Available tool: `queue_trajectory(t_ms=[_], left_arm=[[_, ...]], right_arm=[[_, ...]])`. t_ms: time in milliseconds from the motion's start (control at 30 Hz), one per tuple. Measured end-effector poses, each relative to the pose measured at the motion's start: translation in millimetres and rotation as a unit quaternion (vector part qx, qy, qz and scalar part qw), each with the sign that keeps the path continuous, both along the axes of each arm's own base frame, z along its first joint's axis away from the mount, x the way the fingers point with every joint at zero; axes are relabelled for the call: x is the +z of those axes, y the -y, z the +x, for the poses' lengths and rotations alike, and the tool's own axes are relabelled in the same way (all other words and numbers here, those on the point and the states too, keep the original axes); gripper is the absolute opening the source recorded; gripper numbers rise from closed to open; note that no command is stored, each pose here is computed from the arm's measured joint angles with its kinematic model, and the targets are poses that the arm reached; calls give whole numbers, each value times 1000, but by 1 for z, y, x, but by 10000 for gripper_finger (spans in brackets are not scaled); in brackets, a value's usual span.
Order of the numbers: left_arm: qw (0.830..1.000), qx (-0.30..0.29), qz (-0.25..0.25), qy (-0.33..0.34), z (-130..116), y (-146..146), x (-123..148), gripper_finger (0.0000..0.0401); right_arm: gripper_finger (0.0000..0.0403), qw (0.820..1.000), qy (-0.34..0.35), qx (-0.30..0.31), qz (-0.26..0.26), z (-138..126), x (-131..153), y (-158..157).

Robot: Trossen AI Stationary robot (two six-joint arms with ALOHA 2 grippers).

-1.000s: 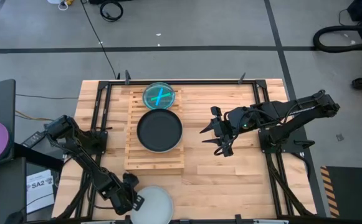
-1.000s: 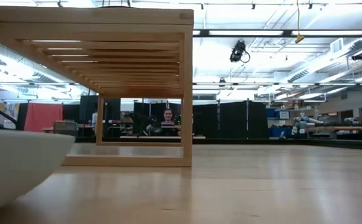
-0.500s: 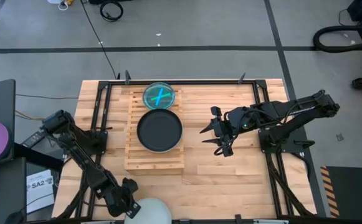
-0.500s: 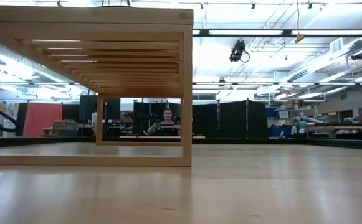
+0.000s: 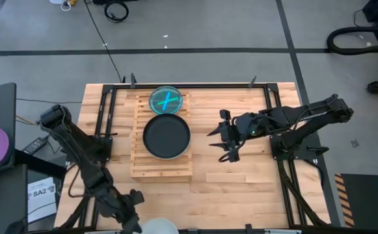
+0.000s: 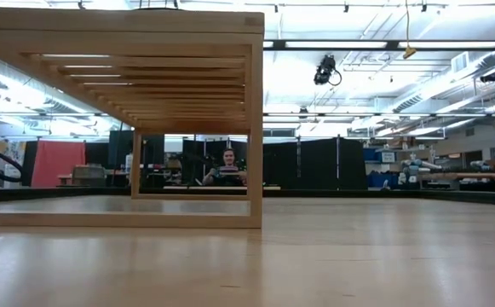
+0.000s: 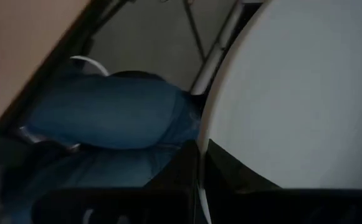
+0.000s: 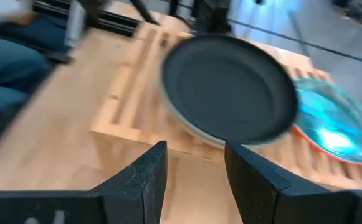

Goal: Place and stack plates onto a shelf
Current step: Stack the gray plate on the black plate

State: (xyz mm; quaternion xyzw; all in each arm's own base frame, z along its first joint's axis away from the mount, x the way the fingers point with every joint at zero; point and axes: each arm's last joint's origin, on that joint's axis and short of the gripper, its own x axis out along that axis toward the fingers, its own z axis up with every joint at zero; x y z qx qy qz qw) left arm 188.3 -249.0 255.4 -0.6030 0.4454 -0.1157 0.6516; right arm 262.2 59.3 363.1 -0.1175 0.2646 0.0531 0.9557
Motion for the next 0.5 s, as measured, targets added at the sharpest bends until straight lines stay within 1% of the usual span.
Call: queue_trajectory(t_ms=[133, 267, 500], left_arm=[[1000, 6, -14, 14, -1, -7, 11, 16], [999, 0, -14, 38, -3, -12, 20, 16], [999, -1, -18, 45, -5, -15, 25, 16]], right_arm=[[165, 997, -1, -66, -39, 8, -6, 6], [165, 989, -14, -127, -73, 23, -18, 16], [165, 980, -35, -175, -87, 62, -50, 35]])
